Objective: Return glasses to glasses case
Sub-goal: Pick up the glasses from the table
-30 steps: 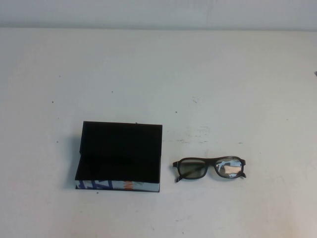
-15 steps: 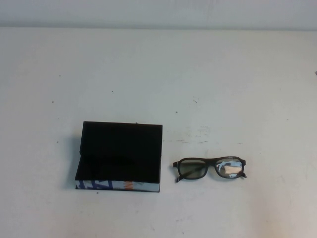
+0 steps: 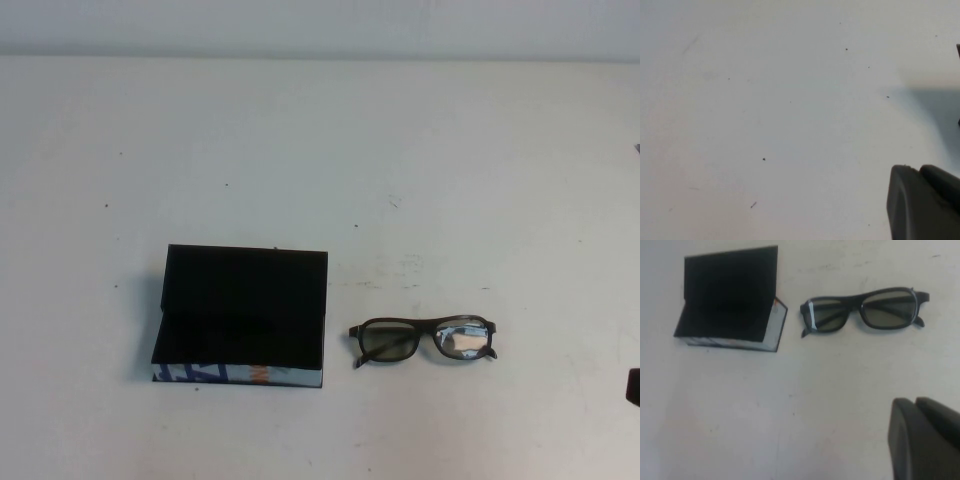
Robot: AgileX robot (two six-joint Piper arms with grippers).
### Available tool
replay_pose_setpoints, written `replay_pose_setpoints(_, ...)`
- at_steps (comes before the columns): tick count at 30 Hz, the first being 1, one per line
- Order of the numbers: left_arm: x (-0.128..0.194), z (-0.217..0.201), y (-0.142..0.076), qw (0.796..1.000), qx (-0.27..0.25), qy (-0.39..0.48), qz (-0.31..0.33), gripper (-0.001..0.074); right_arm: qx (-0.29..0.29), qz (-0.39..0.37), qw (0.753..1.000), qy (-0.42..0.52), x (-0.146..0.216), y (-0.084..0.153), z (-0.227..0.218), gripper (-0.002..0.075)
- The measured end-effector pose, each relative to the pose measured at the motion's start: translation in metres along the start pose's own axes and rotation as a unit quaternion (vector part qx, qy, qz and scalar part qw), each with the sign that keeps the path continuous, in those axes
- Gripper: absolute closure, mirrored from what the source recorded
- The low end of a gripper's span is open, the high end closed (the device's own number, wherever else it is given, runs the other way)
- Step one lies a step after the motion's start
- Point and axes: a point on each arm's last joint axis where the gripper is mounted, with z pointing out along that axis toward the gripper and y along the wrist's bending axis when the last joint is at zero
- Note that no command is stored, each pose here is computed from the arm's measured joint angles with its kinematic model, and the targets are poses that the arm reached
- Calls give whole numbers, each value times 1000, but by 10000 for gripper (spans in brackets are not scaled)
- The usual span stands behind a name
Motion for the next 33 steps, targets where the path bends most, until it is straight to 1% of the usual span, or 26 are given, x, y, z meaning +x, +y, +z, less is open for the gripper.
replay_pose_setpoints(5,0,0,0,1000,0,0,0,736,1,-39,997,62,-28,-3,18,739)
replay_pose_setpoints(9,0,0,0,1000,0,0,0,736,2,-80,990,115,-40,-3,40,739)
replay_pose_setpoints(11,0,0,0,1000,0,0,0,736,0,-121,981,151,-45,3,53,739)
replay_pose_setpoints(13,0,0,0,1000,0,0,0,736,-2,-181,966,184,-49,12,66,739)
replay_pose_setpoints(15,0,0,0,1000,0,0,0,734,-10,-247,945,216,-53,23,81,739)
replay_pose_setpoints(17,0,0,0,1000,0,0,0,735,-22,-321,914,246,-57,37,99,739)
replay_pose_setpoints(22,0,0,0,1000,0,0,0,735,-64,-445,847,284,-67,62,140,736)
replay_pose_setpoints(25,0,0,0,1000,0,0,0,735,-91,-522,795,294,-71,63,162,709)
replay_pose_setpoints(26,0,0,0,1000,0,0,0,735,-99,-549,775,298,-72,62,169,692)
replay_pose_setpoints(29,0,0,0,1000,0,0,0,735,-109,-603,728,307,-74,57,187,625)
replay_pose_setpoints(33,0,0,0,1000,0,0,0,735,-99,-630,706,308,-82,51,208,522)
